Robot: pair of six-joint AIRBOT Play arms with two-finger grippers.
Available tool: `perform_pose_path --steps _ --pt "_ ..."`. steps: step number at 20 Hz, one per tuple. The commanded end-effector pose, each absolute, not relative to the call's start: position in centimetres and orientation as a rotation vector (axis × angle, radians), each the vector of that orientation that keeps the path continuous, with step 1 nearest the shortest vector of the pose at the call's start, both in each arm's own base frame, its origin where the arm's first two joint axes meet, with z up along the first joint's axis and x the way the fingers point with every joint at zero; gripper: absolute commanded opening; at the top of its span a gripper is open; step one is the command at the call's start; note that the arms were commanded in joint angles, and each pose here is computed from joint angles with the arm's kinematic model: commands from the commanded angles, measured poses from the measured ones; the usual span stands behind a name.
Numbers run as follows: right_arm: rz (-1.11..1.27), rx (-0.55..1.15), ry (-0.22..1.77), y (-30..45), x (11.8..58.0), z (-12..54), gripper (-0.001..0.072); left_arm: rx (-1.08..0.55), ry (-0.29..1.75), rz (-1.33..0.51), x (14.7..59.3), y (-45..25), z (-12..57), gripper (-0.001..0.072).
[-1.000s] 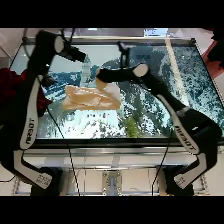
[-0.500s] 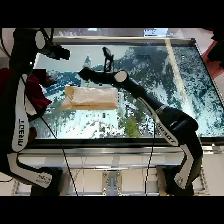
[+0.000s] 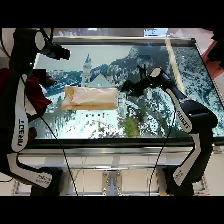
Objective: Fold the shirts.
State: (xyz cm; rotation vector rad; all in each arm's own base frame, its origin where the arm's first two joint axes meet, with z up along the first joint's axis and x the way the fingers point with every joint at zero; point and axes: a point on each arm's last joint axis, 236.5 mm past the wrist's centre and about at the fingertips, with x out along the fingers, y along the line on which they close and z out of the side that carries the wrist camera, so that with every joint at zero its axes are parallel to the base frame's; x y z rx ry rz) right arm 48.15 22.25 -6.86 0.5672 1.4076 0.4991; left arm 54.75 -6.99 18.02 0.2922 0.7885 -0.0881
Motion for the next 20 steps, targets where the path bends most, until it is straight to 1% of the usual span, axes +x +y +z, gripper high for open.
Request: perform_pose_path --steps 1,5,7,8,10,11,12,13,14,15,17,20 --pt "0.56 0.684 1.475 23.2 46.4 -8.7 0.0667 0.289 0.782 -0.092 54.8 -7.1 18.1 0.0011" --pt "0.664 0.798 1.378 28.3 47.7 -8.7 0.0666 0.293 0.778 -0.093 54.9 -7.1 18.2 0.0011" --pt "0.665 0.799 1.354 30.3 47.8 -9.5 0.0666 0.304 0.779 -0.098 54.9 -7.1 18.2 0.0011" --pt "0.669 0.811 1.34 31.3 47.9 -9.5 0.0637 0.305 0.779 -0.098 54.9 -7.1 18.2 0.0011" --pt "0.697 0.857 1.331 33.1 47.7 -9.0 0.0635 0.307 0.779 -0.099 54.9 -7.1 18.2 0.0011" --pt "0.711 0.878 1.33 33.7 47.5 -8.8 0.0619 0.306 0.779 -0.099 54.9 -7.1 18.2 0.0011" --pt "0.719 0.881 1.334 34.2 47.3 -8.7 0.0578 0.306 0.78 -0.099 54.9 -7.1 18.2 0.0011" --pt "0.725 0.892 1.335 34.5 47.2 -8.5 0.0458 0.307 0.783 -0.099 54.8 -7.1 18.1 0.0011" --pt "0.751 0.922 1.331 34.8 47.1 -7.7 0.0142 0.308 0.786 -0.098 54.7 -7.1 18.1 0.0011" --pt "0.803 0.948 1.304 35.2 47.2 -6.4 0.0035 0.309 0.788 -0.098 54.7 -7.0 18.0 0.0011" --pt "0.892 0.973 1.225 35.3 48.1 -3.0 0.0032 0.312 0.787 -0.099 54.7 -7.0 18.0 0.0011" --pt "0.873 0.881 1.13 32.2 50.7 0.7 0.0031 0.312 0.801 -0.097 54.5 -6.9 17.8 0.0011"
